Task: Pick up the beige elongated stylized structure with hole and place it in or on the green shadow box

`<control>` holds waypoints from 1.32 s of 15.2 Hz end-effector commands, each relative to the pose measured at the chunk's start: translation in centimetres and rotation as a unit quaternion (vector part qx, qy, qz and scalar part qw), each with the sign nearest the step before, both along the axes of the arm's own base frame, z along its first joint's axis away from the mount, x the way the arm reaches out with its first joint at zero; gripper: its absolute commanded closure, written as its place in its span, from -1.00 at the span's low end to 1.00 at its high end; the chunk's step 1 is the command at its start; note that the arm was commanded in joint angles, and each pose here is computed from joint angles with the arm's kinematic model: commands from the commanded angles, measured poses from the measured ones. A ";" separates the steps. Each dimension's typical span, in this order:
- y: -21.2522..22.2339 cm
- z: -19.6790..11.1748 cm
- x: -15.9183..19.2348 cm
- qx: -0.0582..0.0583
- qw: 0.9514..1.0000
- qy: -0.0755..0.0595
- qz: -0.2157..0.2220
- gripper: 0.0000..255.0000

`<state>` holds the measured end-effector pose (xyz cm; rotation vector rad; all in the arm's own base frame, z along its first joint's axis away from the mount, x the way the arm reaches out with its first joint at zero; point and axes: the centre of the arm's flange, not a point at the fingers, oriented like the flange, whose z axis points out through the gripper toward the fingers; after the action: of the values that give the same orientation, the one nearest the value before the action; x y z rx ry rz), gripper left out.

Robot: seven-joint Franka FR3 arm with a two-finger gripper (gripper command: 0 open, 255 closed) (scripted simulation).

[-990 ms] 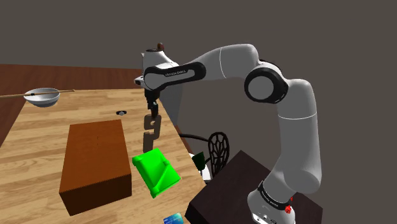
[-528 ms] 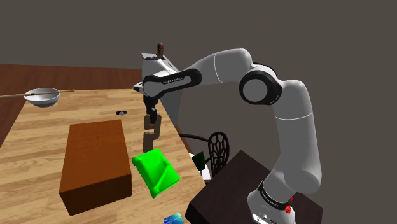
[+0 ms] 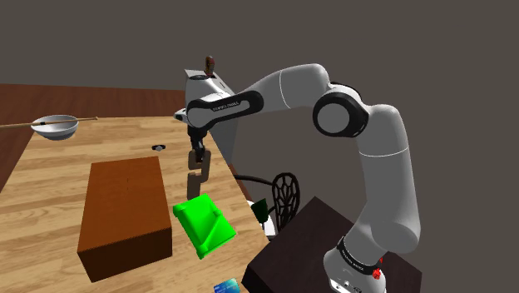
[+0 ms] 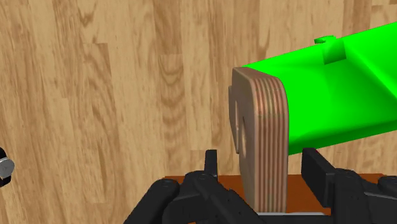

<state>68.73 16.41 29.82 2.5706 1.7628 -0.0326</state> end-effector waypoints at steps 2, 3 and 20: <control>0.0 0.0 0.0 0.000 1.000 0.000 0.000 1.00; 0.0 0.0 0.0 0.000 1.000 0.000 0.000 1.00; 0.0 5.8 0.0 0.000 1.000 0.000 0.000 1.00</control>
<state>68.73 16.43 34.93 2.5705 1.7630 -0.0327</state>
